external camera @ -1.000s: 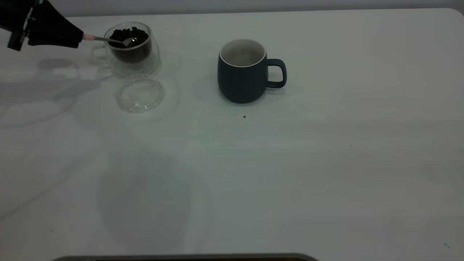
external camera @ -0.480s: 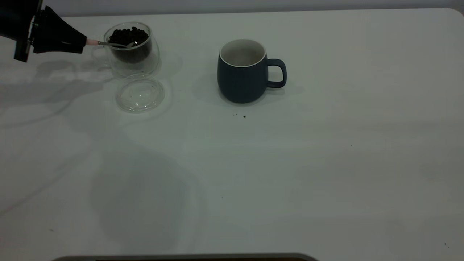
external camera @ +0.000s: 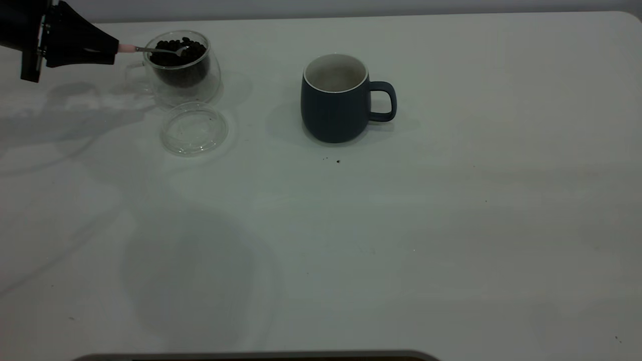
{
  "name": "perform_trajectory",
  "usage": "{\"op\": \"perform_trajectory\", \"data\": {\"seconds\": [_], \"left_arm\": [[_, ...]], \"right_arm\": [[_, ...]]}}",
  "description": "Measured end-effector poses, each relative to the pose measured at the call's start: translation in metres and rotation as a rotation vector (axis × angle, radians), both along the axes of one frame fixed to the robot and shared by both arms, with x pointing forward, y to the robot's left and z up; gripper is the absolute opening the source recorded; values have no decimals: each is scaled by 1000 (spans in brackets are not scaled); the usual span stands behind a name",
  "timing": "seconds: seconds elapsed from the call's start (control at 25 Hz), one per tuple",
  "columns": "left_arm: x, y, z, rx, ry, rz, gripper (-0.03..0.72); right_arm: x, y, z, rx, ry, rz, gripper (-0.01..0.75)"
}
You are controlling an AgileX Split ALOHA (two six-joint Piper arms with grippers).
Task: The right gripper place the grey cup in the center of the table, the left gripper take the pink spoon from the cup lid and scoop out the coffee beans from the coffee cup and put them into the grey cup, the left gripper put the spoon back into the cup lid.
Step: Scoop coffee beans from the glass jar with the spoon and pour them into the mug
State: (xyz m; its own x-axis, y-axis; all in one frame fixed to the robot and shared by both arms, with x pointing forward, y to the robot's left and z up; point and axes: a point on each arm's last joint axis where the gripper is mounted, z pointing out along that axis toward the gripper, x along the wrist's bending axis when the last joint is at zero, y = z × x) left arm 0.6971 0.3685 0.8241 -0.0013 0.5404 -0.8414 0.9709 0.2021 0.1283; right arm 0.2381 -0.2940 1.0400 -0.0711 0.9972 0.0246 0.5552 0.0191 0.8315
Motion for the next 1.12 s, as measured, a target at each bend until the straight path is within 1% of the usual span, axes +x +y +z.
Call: {"op": "perform_trajectory", "data": {"seconds": [0.4, 0.6, 1.12], "left_arm": [[-7, 19, 3, -46, 13, 15, 123], [-5, 18, 4, -72, 5, 37, 123], [-4, 18, 5, -84, 23, 53, 123]], "right_arm": [[0, 0, 0, 0, 0, 0, 507], [0, 0, 0, 0, 1, 0, 507], [0, 0, 0, 0, 1, 0, 507]]}}
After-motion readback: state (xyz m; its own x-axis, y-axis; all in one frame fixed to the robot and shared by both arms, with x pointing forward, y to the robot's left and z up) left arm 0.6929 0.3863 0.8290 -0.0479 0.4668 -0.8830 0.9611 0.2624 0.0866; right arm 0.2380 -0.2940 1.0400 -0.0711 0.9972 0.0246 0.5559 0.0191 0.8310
